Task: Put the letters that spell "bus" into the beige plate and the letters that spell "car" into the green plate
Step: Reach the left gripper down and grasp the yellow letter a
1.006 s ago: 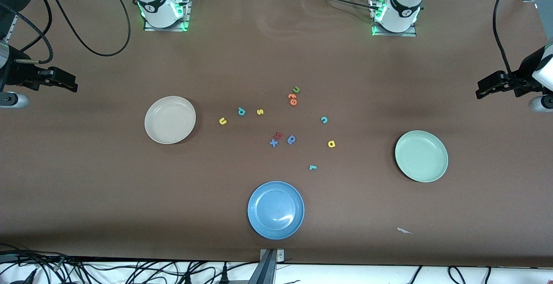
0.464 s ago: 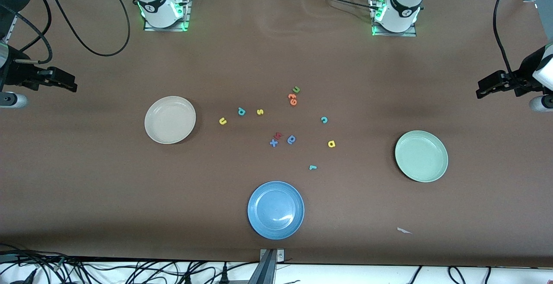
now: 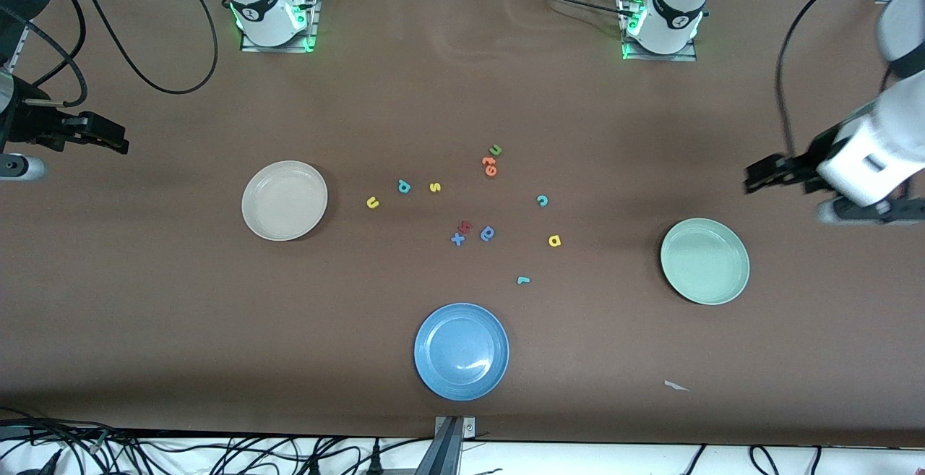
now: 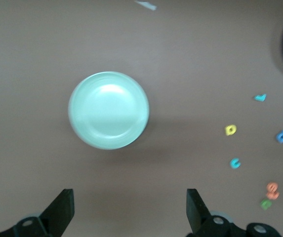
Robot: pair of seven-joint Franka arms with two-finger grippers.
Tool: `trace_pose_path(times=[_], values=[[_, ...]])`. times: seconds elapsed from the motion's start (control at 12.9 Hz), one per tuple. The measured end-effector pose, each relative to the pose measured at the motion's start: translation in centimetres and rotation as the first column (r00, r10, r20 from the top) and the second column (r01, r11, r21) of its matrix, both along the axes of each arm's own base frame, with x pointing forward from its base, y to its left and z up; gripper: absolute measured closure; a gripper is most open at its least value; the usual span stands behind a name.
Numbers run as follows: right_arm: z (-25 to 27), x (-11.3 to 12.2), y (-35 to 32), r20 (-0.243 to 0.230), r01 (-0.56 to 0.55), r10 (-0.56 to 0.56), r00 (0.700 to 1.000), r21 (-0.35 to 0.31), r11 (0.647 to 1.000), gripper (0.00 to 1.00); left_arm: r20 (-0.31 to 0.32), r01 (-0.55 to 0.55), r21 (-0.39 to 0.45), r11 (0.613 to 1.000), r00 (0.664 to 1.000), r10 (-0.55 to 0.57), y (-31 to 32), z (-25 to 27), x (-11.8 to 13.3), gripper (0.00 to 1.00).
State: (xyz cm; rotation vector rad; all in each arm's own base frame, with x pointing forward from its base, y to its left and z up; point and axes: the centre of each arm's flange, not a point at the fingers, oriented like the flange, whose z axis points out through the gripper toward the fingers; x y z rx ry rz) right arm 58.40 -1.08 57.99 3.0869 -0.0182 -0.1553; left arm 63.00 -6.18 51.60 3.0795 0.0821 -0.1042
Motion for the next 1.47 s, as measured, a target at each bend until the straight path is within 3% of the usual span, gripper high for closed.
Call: trace_pose_path(times=[0.23,0.46,1.01,1.47], values=[[0.0,0.0,0.0,-0.002,0.000,0.000,1.000,0.000,1.000,0.00,-0.007,-0.045,-0.037,0.998,0.999,0.045,-7.7,-8.1,2.5,0.00],[-0.1,-0.2,0.0,-0.015,0.001,-0.001,1.000,0.000,1.000,0.00,0.000,-0.100,-0.039,0.994,0.995,0.100,-14.2,-15.2,2.9,0.00],[-0.1,-0.2,0.0,-0.017,0.001,-0.001,1.000,0.002,1.000,0.00,0.055,-0.178,-0.051,0.983,0.982,0.180,-22.5,-26.6,-3.2,0.00],[-0.1,-0.2,0.0,-0.018,0.003,-0.003,1.000,0.005,1.000,0.00,0.070,-0.190,-0.015,0.982,0.979,0.191,-23.2,-32.1,-4.0,0.05]])
